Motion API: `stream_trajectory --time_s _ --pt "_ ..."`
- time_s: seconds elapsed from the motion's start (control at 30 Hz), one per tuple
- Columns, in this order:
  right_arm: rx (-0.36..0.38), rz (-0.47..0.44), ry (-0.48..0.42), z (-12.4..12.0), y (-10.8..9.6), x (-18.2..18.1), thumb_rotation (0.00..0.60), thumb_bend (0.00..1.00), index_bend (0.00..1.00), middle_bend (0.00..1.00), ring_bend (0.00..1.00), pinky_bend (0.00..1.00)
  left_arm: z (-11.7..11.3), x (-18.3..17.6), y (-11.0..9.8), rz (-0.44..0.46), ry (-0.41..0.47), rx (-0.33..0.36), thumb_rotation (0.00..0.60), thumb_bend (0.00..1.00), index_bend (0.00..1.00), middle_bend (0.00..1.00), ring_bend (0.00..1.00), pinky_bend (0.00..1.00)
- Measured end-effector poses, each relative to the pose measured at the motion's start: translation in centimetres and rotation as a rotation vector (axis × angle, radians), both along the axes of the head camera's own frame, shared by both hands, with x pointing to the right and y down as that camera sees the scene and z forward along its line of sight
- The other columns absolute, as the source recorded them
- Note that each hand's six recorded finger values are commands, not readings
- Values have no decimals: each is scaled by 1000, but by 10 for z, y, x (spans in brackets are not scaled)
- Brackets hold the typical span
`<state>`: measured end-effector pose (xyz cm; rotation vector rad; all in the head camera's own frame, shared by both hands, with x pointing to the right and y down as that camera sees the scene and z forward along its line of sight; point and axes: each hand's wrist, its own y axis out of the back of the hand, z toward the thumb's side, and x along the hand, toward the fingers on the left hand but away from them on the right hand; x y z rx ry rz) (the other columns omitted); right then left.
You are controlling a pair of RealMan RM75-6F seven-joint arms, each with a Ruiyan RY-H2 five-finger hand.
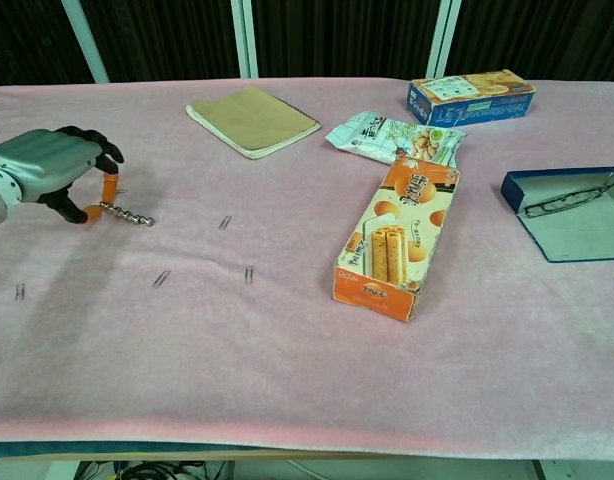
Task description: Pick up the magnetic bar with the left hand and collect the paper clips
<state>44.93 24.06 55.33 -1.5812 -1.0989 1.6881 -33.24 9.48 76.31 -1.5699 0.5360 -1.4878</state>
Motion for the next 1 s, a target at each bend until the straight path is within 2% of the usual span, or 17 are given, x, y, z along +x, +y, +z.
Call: stream_trajectory --time_s 1.0 --pt "-3 6 -3 0 0 0 600 78 0 0 73 177 -33 -1 -15 3 71 72 600 433 563 157 0 0"
